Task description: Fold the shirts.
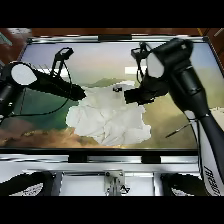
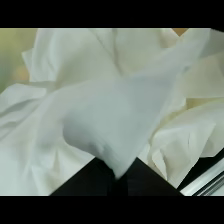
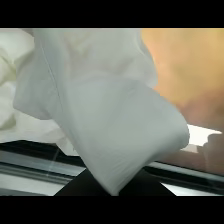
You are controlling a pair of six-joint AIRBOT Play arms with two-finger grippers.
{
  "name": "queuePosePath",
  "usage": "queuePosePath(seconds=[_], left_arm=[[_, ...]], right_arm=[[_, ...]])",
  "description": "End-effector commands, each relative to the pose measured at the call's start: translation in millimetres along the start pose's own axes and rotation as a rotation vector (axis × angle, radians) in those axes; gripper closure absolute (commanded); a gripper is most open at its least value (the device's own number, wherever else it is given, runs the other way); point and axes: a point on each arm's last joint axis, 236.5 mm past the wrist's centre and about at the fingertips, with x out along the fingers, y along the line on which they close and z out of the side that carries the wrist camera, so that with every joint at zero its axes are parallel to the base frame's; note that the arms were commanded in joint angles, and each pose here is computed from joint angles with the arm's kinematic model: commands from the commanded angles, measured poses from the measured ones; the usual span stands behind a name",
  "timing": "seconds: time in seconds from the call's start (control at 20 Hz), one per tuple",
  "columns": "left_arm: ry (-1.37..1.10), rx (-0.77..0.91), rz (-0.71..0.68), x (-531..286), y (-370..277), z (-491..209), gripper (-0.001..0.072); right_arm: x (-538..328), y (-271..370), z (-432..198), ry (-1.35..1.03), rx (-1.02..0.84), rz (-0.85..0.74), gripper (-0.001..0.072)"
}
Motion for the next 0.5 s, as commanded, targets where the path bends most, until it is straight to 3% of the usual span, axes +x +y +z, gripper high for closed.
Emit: queuePosePath(seconds=[0.0,0.45], left_arm=[[0.013,0.04,-0.019,14.3,6.2,-1.2,0.0647],[0.086,0.111,-0.024,23.8,17.0,-16.5,0.0635]], right_arm=[[18.8,-11.2,-9.0,0.088,-0.005,-0.135,0.0633],[44.1,8.2,-10.5,0.16,-0.018,-0.089,0.0633]])
